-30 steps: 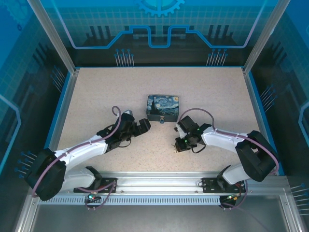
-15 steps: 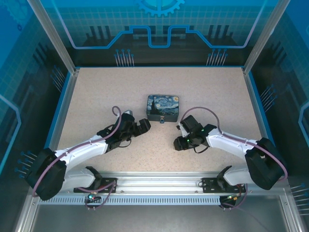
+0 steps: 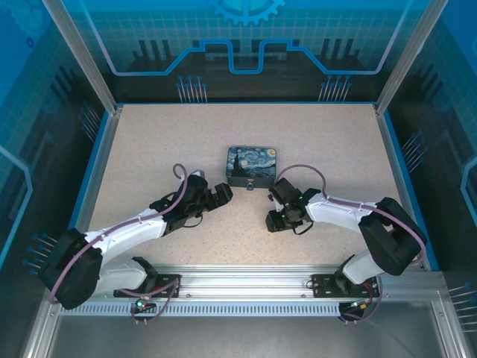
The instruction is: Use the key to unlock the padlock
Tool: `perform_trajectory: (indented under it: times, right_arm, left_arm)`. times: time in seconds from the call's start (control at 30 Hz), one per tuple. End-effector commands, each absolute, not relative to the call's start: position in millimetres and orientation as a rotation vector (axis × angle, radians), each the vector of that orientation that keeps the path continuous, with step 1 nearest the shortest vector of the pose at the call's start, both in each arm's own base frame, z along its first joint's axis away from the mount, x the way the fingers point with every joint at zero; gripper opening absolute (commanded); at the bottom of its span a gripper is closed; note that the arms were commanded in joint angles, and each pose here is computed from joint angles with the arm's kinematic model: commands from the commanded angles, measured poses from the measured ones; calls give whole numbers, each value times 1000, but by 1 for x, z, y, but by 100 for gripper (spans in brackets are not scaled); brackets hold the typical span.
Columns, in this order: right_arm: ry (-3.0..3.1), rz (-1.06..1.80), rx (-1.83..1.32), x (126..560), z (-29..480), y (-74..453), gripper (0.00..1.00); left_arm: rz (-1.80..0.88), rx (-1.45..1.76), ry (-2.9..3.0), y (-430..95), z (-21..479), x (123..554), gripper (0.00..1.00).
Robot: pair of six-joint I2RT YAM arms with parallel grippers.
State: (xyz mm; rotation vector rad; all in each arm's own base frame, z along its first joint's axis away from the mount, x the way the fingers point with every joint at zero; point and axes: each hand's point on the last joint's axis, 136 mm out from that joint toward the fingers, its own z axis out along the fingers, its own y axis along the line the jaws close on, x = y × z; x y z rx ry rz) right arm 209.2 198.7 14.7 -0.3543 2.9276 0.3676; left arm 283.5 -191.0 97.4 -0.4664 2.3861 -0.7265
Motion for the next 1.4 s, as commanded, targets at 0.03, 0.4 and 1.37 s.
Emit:
perform_trajectory:
  times: [0.03,0.4,1.37]
  right_arm:
    - [2944,258,-408,210,4,201,28]
    - [2900,274,-473,216,18,206,0]
    - [2948,225,141,212,29,189,44]
  left_arm:
    - [-775,-458,2360,-200,108,287,99]
    - [-774,-458,2364,-201,106,288,99]
    - [-769,-467,2358,-200,103,290,99]
